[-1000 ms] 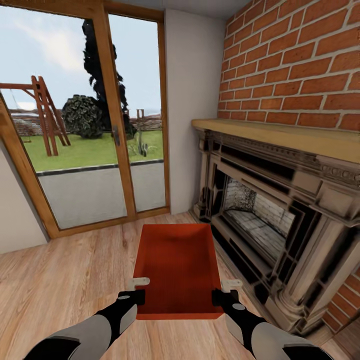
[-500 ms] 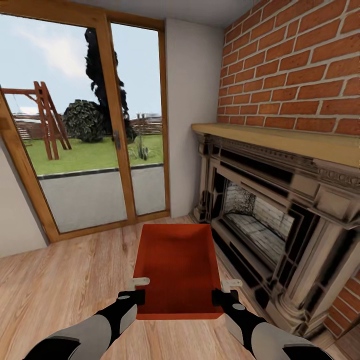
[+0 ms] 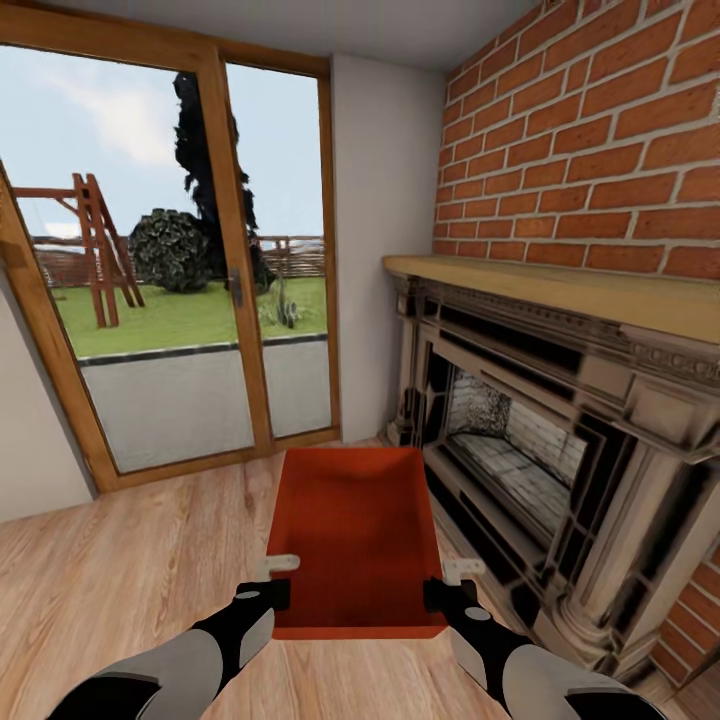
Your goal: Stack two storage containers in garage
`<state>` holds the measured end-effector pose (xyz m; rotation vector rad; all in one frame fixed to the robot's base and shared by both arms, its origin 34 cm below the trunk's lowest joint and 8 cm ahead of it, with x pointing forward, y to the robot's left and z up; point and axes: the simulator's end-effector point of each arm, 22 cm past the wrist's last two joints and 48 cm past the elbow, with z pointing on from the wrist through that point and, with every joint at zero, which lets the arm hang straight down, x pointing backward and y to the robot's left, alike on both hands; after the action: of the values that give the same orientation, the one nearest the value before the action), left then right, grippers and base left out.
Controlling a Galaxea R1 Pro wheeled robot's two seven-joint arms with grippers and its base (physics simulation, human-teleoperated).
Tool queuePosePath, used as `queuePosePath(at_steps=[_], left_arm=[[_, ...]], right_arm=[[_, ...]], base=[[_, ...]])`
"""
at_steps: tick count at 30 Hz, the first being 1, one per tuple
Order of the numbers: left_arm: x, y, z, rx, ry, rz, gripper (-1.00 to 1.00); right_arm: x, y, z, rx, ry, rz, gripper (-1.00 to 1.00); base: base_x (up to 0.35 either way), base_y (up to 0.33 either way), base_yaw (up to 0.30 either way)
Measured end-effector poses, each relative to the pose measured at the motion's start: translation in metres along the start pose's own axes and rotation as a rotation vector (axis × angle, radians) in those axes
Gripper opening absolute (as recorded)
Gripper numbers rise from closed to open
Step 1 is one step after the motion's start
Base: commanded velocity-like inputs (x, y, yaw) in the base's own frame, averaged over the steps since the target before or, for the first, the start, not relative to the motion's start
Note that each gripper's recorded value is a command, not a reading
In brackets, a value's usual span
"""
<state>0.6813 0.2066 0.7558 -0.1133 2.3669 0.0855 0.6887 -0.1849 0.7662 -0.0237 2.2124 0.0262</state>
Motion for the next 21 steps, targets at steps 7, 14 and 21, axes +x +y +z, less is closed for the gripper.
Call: queuePosePath(at_steps=[7,14,21], left_arm=[[-0.006,0.0,-0.003,0.001,-0.011,-0.001,-1.0],[-0.011,0.0,-0.006,0.001,-0.023,-0.002,-1.0],[-0.017,0.0,-0.01,0.002,-0.034,-0.003,-1.0]], right_arm=[[-0.006,0.0,-0.002,0.0,-0.011,0.0,-1.0],[-0.012,0.0,-0.005,0.0,-0.023,-0.001,-1.0],[-0.018,0.0,-0.007,0.0,-0.034,-0.001,-1.0]], base=[[0.0,0.0,0.0],[0.0,0.0,0.0],[0.0,0.0,0.0]])
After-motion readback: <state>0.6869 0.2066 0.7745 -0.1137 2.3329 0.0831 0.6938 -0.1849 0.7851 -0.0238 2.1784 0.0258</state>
